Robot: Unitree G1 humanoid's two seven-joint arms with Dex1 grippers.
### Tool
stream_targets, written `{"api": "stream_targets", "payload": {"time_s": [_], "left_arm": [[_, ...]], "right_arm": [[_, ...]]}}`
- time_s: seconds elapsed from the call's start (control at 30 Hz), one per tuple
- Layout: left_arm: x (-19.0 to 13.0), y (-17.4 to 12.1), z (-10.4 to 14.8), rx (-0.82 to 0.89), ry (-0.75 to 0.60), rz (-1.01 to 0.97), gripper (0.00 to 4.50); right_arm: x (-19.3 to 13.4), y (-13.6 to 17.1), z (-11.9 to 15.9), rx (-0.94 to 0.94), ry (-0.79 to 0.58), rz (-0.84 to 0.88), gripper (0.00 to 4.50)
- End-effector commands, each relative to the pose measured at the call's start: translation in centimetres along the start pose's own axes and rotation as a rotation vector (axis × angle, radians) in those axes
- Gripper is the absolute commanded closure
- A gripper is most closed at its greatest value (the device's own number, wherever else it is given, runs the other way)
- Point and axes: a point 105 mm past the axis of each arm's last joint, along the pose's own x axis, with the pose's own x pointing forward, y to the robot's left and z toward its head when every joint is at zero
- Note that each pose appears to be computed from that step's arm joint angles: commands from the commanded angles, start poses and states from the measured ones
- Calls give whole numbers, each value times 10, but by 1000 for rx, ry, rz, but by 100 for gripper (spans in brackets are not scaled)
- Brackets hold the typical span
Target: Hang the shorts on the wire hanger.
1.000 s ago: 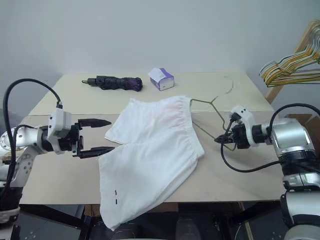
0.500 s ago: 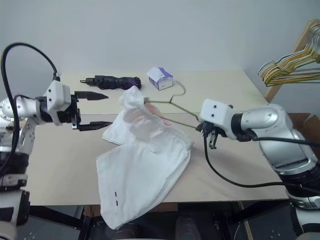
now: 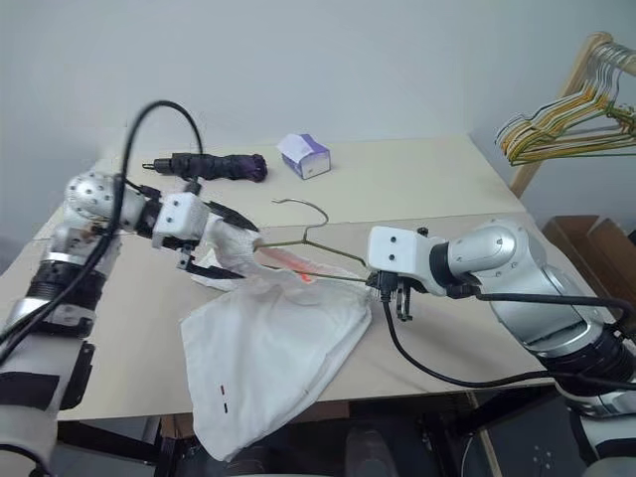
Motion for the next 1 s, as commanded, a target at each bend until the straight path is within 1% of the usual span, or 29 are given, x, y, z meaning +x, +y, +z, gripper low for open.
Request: {"api": "stream_targets", "payload": {"time_s": [0.03, 0.1, 0.13, 0.47, 0.5, 0.6, 0.73, 0.77, 0.9, 1.0], "left_arm": [[6, 6, -5, 88, 101, -32, 20], [10, 6, -9, 109, 121, -41, 64], [11, 6, -11, 111, 122, -38, 94], [12, 10, -8, 70, 45, 22, 428], [12, 10, -7, 63, 36, 25, 448], [11, 13, -4, 44, 5, 56, 448], [7, 18, 5, -20, -63, 96, 450], [4, 18, 4, -33, -69, 109, 450], [-8, 15, -3, -109, -72, 161, 450], [-14, 9, -7, -141, -75, 176, 450]], "right_arm": [[-7, -7, 12, -15, -29, -29, 450], [-7, -7, 13, -5, -33, -26, 450], [-7, -6, 13, 2, -36, -25, 450], [-10, -3, 17, 61, -69, -1, 450], [-10, -3, 18, 62, -77, 6, 450], [-10, -1, 20, 56, -95, 17, 450], [-13, -1, 13, 74, -94, -4, 338], [-16, -4, 9, 97, -92, -23, 298], [-36, -21, -19, 221, -57, -165, 162], [-48, -24, -40, 304, -40, -227, 64]]}}
